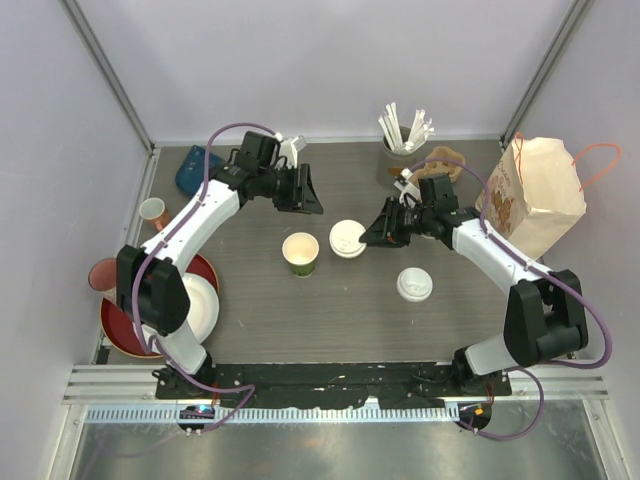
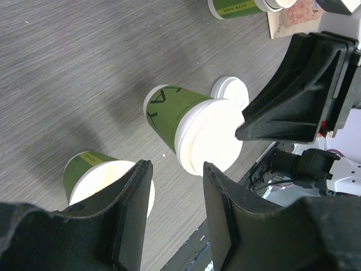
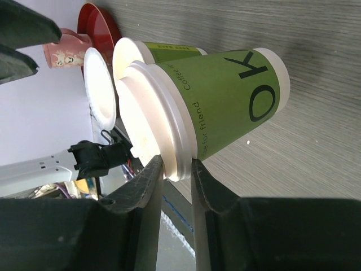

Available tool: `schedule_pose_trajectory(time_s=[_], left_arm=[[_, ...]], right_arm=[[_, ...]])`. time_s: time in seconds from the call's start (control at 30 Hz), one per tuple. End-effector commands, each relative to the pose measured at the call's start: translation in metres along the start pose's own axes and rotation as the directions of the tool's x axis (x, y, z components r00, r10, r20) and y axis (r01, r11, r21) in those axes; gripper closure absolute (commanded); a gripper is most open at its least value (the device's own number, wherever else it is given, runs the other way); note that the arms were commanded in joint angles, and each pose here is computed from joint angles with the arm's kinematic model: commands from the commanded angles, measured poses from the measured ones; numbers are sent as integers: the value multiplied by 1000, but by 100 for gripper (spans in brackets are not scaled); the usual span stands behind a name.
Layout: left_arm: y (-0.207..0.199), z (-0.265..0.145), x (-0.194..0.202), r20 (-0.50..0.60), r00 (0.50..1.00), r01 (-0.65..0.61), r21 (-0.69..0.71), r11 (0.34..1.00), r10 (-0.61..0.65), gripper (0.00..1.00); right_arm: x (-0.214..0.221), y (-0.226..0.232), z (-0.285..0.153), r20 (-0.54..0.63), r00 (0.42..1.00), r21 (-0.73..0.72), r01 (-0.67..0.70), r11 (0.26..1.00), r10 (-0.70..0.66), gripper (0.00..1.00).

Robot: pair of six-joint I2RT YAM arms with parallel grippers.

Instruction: Pack the takeout coffee

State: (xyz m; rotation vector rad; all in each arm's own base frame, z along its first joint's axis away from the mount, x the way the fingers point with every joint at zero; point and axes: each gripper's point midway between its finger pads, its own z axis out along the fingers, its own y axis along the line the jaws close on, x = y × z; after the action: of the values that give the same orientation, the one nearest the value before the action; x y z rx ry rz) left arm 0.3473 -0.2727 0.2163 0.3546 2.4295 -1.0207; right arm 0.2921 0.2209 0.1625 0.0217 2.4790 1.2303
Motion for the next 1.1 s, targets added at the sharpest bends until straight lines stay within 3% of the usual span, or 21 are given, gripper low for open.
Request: schedule_pose_trajectory(time_s=[0.0, 0.33, 0.6, 0.7, 0.73, 0.83, 0.97, 1.07], left_arm=[[-11, -12, -10, 54, 998, -33, 22, 999, 32, 54], [-10, -9, -10, 46, 999, -24, 27, 999, 23, 54], [-7, -4, -8, 32, 999, -17, 23, 1000, 16, 54], [-7, -4, -9, 33, 999, -18, 25, 1000, 17, 54], [-8, -4, -9, 34, 999, -20, 25, 999, 19, 54], [-8, -4, -10, 34, 999, -25, 25, 999, 24, 54], [-8, -4, -10, 32, 999, -29, 24, 999, 29, 53], [-9, -7, -11, 32, 999, -44, 24, 999, 43, 52]], right_arm=[[-14, 3, -2, 22, 999, -74, -43, 996, 45, 91], [-15, -46, 1, 13, 987, -34, -160, 986, 161, 87], [-18, -58, -1, 29, 986, -6, -161, 987, 161, 63], [-19, -59, -4, 35, 989, 20, -146, 989, 146, 50], [-21, -58, -6, 40, 990, 24, -140, 990, 139, 40], [-27, -55, -12, 68, 992, 49, -110, 993, 106, 24], [-41, -46, -31, 128, 992, 120, -39, 992, 23, 17], [-59, -26, -62, 231, 967, 190, 69, 979, -112, 16]])
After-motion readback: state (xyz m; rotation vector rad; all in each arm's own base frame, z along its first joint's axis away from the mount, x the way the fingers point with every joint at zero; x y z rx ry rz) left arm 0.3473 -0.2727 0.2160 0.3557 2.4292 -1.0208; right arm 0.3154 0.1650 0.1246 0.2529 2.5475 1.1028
